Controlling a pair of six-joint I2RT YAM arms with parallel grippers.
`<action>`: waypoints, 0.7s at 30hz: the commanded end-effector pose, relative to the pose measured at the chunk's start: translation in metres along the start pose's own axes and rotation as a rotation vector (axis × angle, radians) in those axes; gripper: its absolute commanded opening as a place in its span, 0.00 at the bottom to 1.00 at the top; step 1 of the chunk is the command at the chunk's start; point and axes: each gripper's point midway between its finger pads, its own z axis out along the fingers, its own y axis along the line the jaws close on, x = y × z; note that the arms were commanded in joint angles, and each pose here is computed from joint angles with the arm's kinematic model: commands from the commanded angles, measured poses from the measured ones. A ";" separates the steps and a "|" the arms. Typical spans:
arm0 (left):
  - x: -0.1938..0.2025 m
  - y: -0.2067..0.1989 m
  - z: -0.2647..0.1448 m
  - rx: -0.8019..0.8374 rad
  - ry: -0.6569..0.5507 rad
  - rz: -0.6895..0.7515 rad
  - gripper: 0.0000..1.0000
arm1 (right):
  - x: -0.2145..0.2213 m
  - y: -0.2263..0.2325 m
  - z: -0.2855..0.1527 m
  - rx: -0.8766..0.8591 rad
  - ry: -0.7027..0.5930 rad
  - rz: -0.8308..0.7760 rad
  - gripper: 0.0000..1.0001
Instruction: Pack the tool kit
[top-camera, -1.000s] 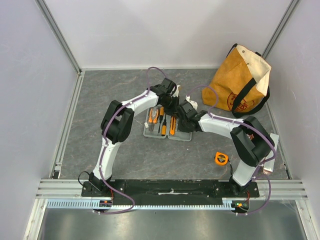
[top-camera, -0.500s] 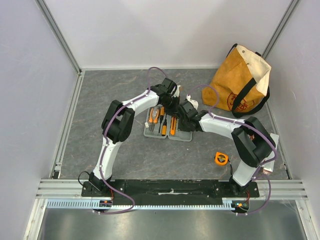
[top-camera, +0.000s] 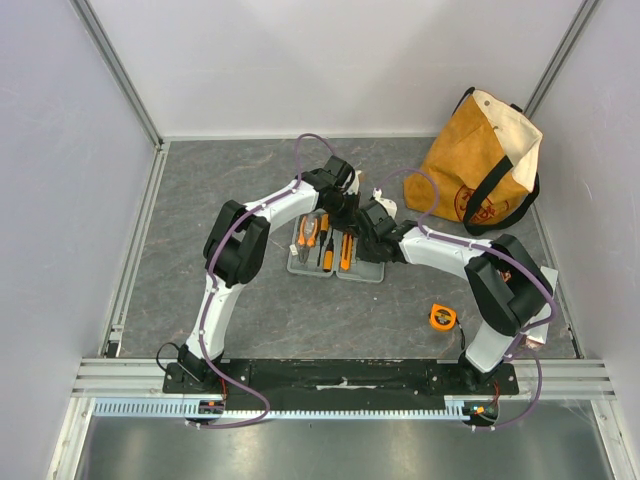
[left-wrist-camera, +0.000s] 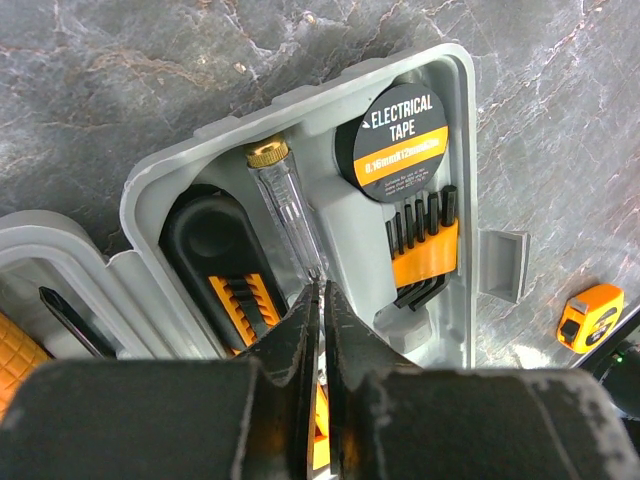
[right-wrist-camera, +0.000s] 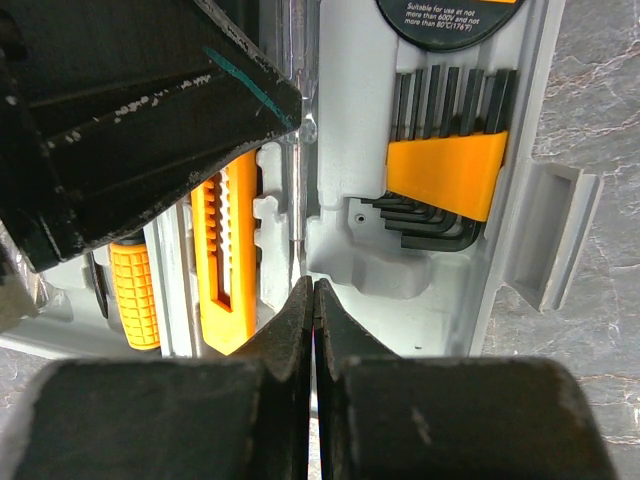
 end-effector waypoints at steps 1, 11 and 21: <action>0.005 0.004 0.009 -0.025 0.023 0.020 0.09 | -0.014 0.014 -0.005 -0.039 -0.039 0.015 0.02; 0.007 0.007 0.010 -0.033 0.027 0.015 0.08 | -0.021 0.017 -0.010 -0.050 -0.066 0.023 0.02; 0.007 0.008 0.011 -0.033 0.030 0.012 0.08 | -0.007 0.018 -0.001 -0.057 -0.018 0.009 0.05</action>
